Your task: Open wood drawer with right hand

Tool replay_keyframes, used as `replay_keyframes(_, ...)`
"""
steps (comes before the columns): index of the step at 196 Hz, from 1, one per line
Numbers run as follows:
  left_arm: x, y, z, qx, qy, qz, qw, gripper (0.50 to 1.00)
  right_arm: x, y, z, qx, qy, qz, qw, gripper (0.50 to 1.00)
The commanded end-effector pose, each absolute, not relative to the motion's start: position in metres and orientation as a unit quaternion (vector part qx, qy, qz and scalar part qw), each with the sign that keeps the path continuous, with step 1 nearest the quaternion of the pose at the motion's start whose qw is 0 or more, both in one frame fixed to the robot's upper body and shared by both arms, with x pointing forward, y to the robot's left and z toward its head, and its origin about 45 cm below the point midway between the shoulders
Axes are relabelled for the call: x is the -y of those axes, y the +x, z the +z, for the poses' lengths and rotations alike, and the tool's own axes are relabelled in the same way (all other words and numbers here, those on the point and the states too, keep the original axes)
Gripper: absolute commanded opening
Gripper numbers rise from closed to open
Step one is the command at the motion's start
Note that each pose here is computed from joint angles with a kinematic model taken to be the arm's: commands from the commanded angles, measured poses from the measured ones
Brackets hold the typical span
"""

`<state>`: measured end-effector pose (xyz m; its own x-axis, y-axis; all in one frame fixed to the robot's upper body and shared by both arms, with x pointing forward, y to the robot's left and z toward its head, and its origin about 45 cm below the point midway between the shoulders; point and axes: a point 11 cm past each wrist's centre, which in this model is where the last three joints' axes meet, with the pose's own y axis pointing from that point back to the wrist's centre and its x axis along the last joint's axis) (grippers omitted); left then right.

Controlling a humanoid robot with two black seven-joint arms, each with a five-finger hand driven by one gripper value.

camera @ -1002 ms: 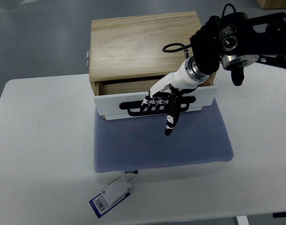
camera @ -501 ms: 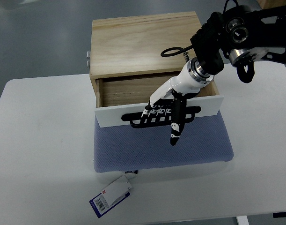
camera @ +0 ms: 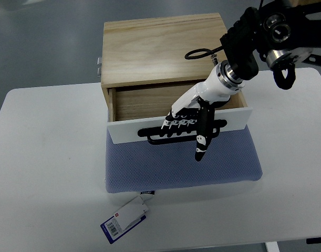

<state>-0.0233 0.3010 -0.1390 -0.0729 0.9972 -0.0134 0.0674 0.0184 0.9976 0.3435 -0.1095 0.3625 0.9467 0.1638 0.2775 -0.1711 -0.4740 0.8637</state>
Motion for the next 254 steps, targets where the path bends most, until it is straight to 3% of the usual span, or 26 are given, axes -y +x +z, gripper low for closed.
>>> replay_keyframes(1,-0.3,-0.023,-0.139,-0.538,0.494,0.496,0.469,1.0,0.111,0.345,0.368,0.009,0.845,0.166,0.508,0.944)
replay_keyframes(95,-0.3,-0.023,-0.139,-0.539,0.494,0.495,0.469,1.0,0.128,0.369,0.489,0.129,0.892,0.208,0.38,0.944)
replay_keyframes(121,-0.3,-0.023,-0.139,-0.539,0.494,0.495,0.469,1.0,0.16,0.396,0.519,0.203,0.908,0.186,0.317,0.944)
replay_keyframes(122,-0.3,-0.023,-0.139,-0.539,0.494,0.495,0.469,1.0,0.177,0.408,0.527,0.233,0.917,0.168,0.276,0.944)
replay_keyframes(130,-0.3,-0.023,-0.139,-0.539,0.494,0.495,0.469,1.0,0.188,0.419,0.533,0.262,0.924,0.154,0.234,0.944)
replay_keyframes(140,-0.3,-0.023,-0.139,-0.539,0.494,0.495,0.469,1.0,0.188,0.419,0.533,0.262,0.924,0.154,0.234,0.944)
replay_keyframes(141,-0.3,-0.023,-0.139,-0.539,0.494,0.495,0.469,1.0,0.205,0.431,0.539,0.293,0.931,0.133,0.174,0.944)
replay_keyframes(153,-0.3,-0.023,-0.139,-0.539,0.494,0.495,0.469,1.0,0.223,0.442,0.543,0.323,0.935,0.11,0.1,0.944)
replay_keyframes(199,-0.299,-0.023,-0.139,-0.539,0.493,0.495,0.47,1.0,0.295,0.488,0.497,0.443,0.883,-0.019,-0.154,0.944)
replay_keyframes(234,-0.297,-0.023,-0.139,-0.539,0.493,0.495,0.47,1.0,0.342,0.509,0.408,0.534,0.77,-0.13,-0.324,0.944)
replay_keyframes(253,-0.297,-0.023,-0.139,-0.539,0.493,0.495,0.47,1.0,0.352,0.511,0.386,0.551,0.744,-0.154,-0.345,0.946)
replay_keyframes(254,-0.297,-0.023,-0.139,-0.539,0.493,0.495,0.47,1.0,0.36,0.512,0.36,0.568,0.714,-0.185,-0.366,0.946)
